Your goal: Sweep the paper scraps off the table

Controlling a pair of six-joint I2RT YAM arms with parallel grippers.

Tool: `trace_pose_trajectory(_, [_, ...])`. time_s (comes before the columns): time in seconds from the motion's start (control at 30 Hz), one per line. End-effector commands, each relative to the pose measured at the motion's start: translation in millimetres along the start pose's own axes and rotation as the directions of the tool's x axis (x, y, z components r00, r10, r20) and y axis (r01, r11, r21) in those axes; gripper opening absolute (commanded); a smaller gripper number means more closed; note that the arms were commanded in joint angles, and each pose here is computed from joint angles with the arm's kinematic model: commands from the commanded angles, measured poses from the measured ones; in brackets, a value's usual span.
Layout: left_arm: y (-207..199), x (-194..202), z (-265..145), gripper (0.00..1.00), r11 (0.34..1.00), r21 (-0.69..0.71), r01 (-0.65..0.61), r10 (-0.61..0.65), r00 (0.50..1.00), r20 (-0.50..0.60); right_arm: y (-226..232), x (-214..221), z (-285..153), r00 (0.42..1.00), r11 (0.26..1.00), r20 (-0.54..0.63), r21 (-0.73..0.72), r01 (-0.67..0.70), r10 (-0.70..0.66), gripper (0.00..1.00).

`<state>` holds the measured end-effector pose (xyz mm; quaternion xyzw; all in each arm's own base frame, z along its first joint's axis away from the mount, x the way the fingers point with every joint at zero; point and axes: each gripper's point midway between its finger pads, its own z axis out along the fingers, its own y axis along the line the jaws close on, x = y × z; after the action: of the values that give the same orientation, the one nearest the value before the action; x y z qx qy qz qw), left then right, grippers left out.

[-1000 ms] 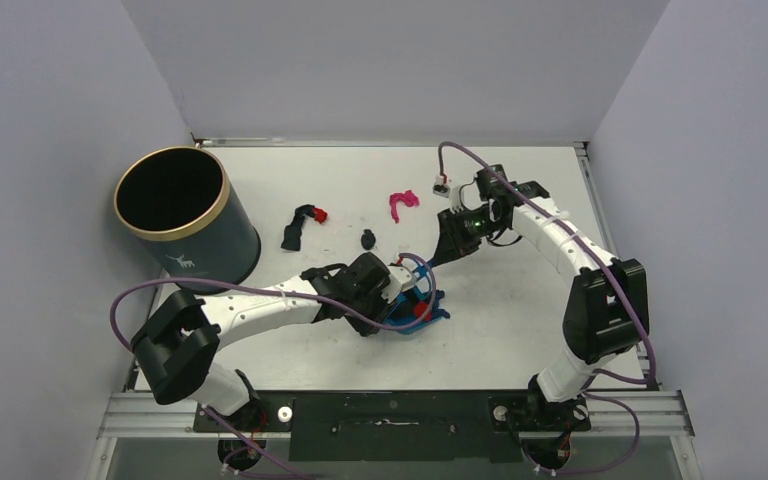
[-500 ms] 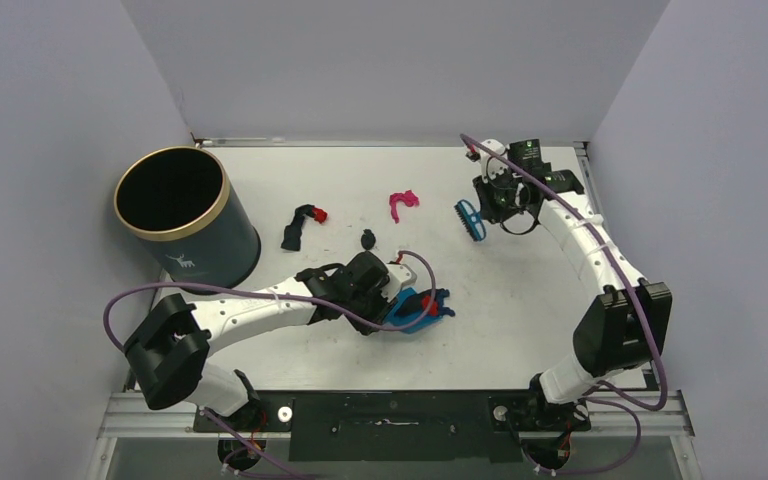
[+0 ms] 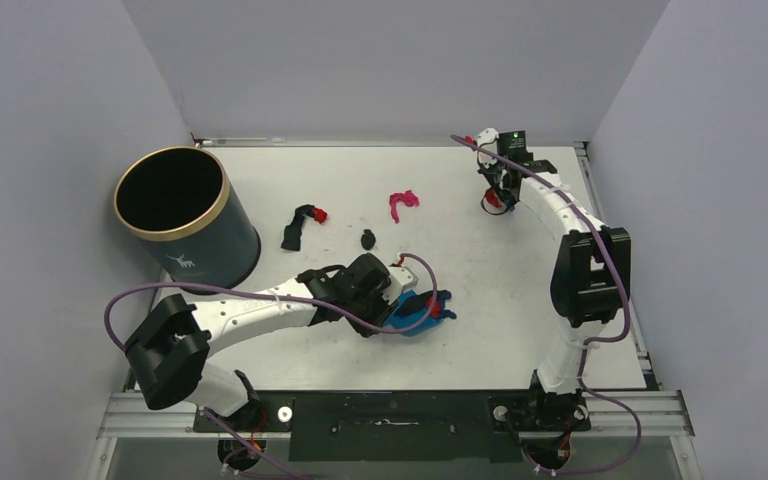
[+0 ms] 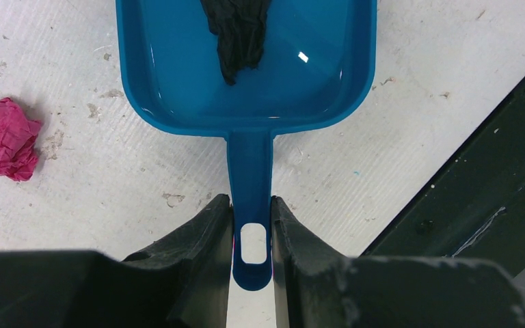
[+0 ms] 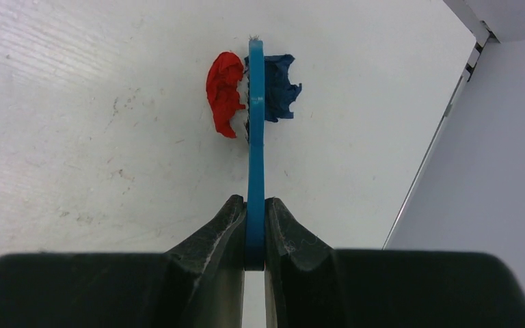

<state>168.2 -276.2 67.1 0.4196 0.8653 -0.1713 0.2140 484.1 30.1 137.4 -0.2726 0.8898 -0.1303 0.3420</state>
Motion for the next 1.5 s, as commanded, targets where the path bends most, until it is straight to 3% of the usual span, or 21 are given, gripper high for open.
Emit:
trace_pose_trajectory(0.0, [-4.4, -13.0, -6.3, 0.00, 1.000, 0.011, -0.025, 0.025, 0.999, 0.039, -23.6, -38.0, 2.3, 0.996, 0.997, 0.081, 0.073, 0.017, -0.023, 0.05])
trace_pose_trajectory(0.23, [-3.2, -13.9, -7.7, 0.00, 1.000, 0.002, -0.024, 0.024, 0.999, 0.042, 28.6, -19.1, 7.4, 0.997, 0.985, 0.004, -0.152, 0.080, -0.080, 0.05])
trace_pose_trajectory(0.43, [-1.6, -12.1, -5.4, 0.00, 1.000, -0.007, -0.021, 0.021, 0.999, 0.031, 104.6, 9.3, -44.3, 0.977, 0.914, -0.009, -0.356, 0.196, -0.213, 0.05])
trace_pose_trajectory(0.73, [-0.6, -9.9, -0.3, 0.00, 1.000, -0.014, -0.016, 0.016, 1.000, 0.010, 199.9, 40.7, -130.9, 0.984, 0.722, -0.017, -0.682, 0.118, -0.177, 0.05])
trace_pose_trajectory(1.0, [2.7, -9.0, 1.9, 0.00, 0.999, -0.037, -0.017, 0.018, 1.000, 0.003, 231.5, 52.2, -184.2, 0.987, 0.504, -0.052, -0.863, 0.032, -0.151, 0.05])
trace_pose_trajectory(1.17, [3.2, -9.9, 1.0, 0.00, 0.999, -0.041, -0.022, 0.023, 1.000, 0.010, 234.4, 45.7, -205.2, 0.991, 0.428, -0.016, -0.903, 0.044, -0.136, 0.05])
trace_pose_trajectory(1.33, [1.9, -13.2, -2.3, 0.00, 0.999, -0.039, -0.028, 0.029, 0.999, 0.031, 220.0, 24.5, -203.0, 0.999, 0.478, 0.005, -0.878, 0.030, -0.054, 0.05])
trace_pose_trajectory(1.47, [-3.5, -17.6, -7.0, 0.00, 0.999, -0.012, -0.039, 0.040, 0.997, 0.071, 197.1, 1.8, -190.1, 0.999, 0.614, 0.042, -0.789, 0.022, 0.018, 0.05])
